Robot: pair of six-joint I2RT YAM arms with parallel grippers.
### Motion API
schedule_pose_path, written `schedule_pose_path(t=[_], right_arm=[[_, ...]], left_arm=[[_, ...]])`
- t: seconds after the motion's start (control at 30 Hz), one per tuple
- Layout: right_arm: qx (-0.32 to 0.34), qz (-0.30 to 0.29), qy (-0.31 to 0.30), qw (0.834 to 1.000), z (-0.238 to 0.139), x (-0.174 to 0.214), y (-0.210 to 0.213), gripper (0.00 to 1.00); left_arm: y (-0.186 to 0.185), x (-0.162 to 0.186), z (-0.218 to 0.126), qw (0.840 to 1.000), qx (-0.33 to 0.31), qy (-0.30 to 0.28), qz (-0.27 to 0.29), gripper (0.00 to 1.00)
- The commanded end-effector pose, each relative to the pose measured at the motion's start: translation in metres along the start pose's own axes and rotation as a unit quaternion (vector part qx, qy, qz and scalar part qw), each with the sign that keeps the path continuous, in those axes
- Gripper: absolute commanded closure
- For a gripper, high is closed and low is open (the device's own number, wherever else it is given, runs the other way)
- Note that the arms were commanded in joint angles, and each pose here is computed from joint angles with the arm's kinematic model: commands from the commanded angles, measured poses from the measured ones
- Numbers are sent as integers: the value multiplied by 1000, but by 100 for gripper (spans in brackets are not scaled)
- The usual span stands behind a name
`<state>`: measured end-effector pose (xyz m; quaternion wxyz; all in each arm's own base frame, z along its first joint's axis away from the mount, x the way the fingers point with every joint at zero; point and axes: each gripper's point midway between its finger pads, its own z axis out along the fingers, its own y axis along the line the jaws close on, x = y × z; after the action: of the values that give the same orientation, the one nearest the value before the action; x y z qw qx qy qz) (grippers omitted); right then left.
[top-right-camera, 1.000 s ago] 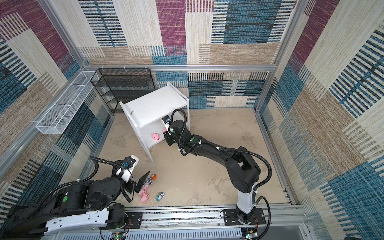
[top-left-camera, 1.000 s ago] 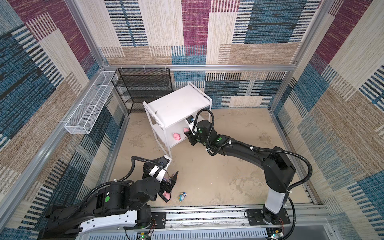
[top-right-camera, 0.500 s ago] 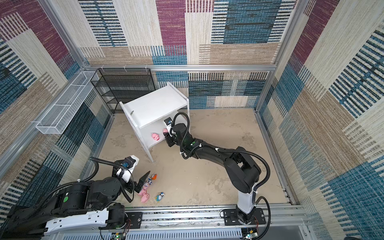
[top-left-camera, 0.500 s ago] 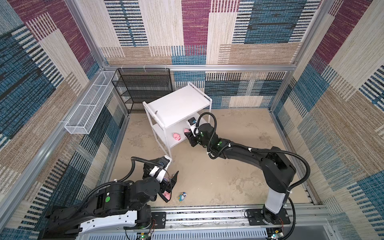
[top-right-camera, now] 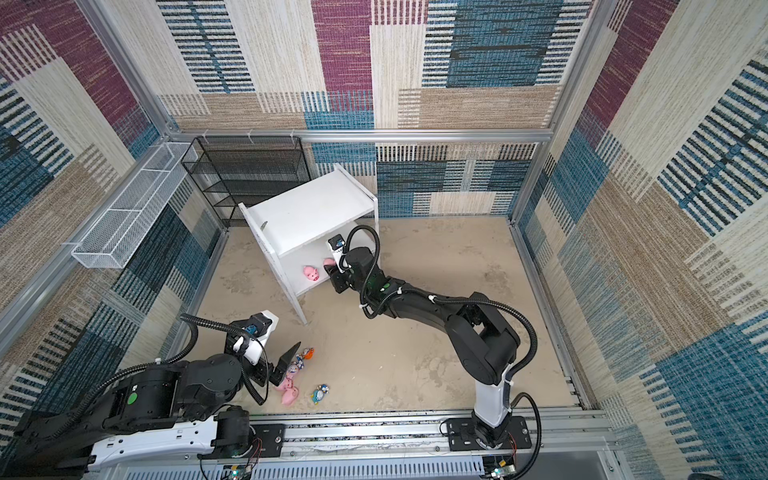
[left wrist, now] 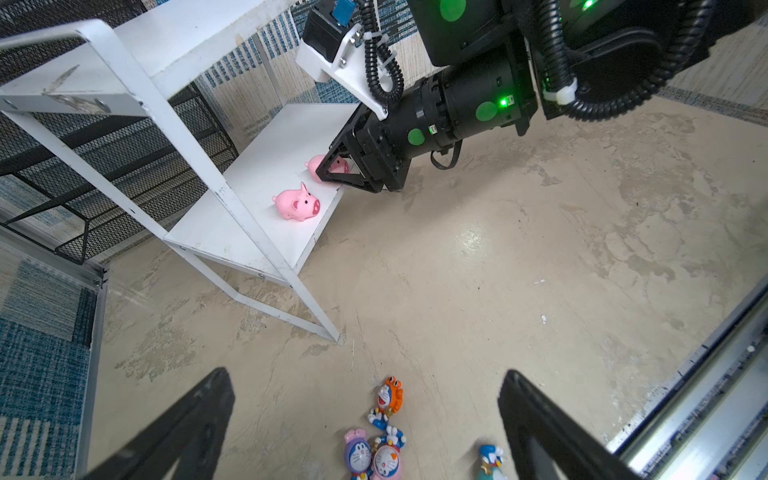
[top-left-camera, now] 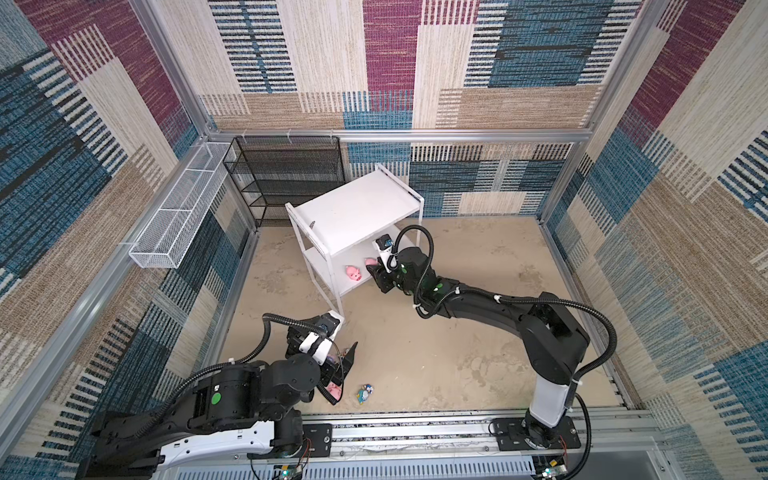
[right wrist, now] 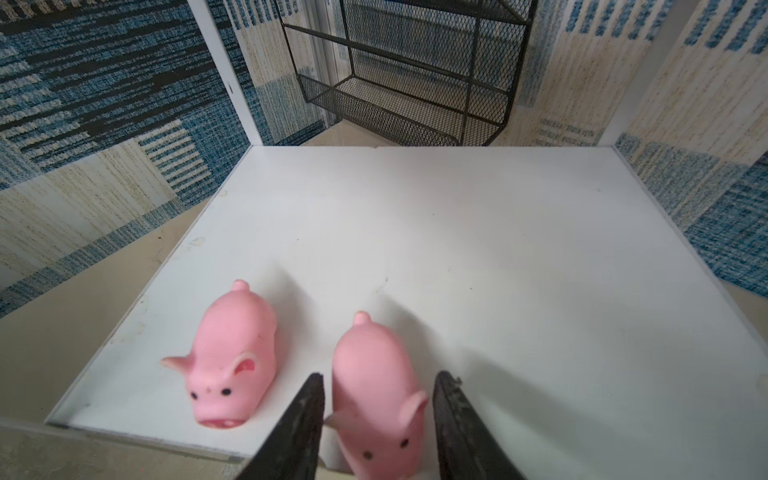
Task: Place and organize the plastic toys onto the shelf
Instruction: 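Open the right gripper to set the pig beside the first pig, then withdraw the open right gripper from the shelf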
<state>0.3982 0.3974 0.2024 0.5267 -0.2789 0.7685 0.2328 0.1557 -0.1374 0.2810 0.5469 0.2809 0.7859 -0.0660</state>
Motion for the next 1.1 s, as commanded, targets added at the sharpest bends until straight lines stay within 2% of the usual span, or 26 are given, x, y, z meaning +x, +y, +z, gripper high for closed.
schedule_pose_path(t=[0.0, 0.23, 0.43, 0.57, 0.77, 0.9, 1.07], right_arm=[[-2, 4, -19, 1000, -4, -11, 1, 51], [-5, 3, -22, 1000, -9, -14, 2, 48], [-12, 4, -37, 999, -32, -25, 4, 42], [-5, 11, -38, 999, -53, -24, 0, 33], [28, 13, -14, 999, -86, -3, -13, 19], [51, 14, 5, 999, -101, 19, -22, 14], [61, 17, 17, 998, -92, 21, -27, 13]], left_arm=[[-2, -4, 0, 1000, 4, -6, -1, 1], [-2, -2, 0, 1000, 6, -4, -5, 1], [-2, -3, 0, 1000, 4, -4, -3, 1], [-2, -3, 0, 1000, 4, -4, -4, 1], [-2, -2, 1, 1000, 3, -3, -3, 1], [-2, -2, 1, 1000, 3, -2, -4, 1], [-2, -1, 1, 1000, 0, -3, -2, 1]])
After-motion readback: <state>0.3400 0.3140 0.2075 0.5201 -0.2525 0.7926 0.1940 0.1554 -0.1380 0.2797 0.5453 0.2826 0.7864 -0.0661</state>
